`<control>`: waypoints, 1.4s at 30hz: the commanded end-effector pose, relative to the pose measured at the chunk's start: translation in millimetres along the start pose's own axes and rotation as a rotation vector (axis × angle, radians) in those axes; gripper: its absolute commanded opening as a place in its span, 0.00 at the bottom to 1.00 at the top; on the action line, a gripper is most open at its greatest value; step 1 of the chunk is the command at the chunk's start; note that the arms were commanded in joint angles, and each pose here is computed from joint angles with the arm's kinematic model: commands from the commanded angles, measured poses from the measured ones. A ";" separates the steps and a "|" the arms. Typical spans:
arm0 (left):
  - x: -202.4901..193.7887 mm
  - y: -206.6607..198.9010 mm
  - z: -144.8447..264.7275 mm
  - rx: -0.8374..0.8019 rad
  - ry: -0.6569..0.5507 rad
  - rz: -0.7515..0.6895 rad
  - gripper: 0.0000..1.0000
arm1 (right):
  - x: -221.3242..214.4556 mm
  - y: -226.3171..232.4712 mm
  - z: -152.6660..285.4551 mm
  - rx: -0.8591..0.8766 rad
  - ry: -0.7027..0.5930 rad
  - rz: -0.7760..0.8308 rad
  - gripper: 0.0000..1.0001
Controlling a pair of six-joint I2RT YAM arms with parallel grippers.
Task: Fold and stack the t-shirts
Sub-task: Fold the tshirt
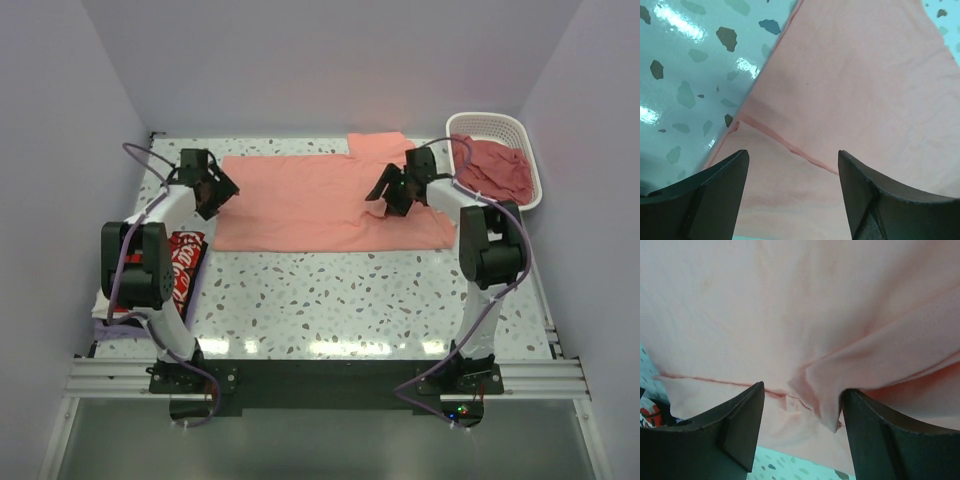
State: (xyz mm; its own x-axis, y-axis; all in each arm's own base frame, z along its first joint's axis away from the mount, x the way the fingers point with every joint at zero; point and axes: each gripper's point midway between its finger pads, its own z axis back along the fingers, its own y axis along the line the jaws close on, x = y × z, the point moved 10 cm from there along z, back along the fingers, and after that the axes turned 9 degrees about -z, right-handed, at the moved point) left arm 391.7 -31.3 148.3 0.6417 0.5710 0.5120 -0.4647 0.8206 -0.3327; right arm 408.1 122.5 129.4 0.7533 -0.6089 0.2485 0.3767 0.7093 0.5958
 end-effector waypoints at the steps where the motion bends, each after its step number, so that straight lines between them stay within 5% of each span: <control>1: 17.8 -9.1 30.6 -0.076 -0.072 0.009 0.76 | 10.9 21.3 -3.9 0.064 -0.009 0.010 0.66; 11: -6.5 2.1 69.8 -0.159 -0.068 -0.019 0.77 | 27.3 58.4 -26.6 0.149 0.014 0.093 0.69; 19: -44.0 26.4 80.6 -0.111 -0.051 0.000 0.76 | 33.5 62.3 49.8 0.066 -0.140 0.132 0.70; 29: -83.6 51.0 76.3 0.052 -0.053 0.089 0.66 | 18.2 -62.6 147.2 -0.080 -0.291 -0.098 0.57; 35: -83.0 55.6 66.4 0.114 -0.084 0.117 0.51 | -5.0 -111.4 149.9 -0.165 -0.290 -0.139 0.54; 42: -82.6 57.7 45.8 0.124 -0.071 0.156 0.45 | -8.0 -138.9 141.4 -0.190 -0.280 -0.194 0.52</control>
State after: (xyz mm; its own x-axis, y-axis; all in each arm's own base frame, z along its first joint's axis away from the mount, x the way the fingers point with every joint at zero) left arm 270.9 -35.3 123.7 0.5742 0.6550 0.4911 -0.6099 0.7425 -0.2772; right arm 267.2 -17.4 149.4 0.5045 -0.8055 0.3109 0.6506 0.5914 0.4764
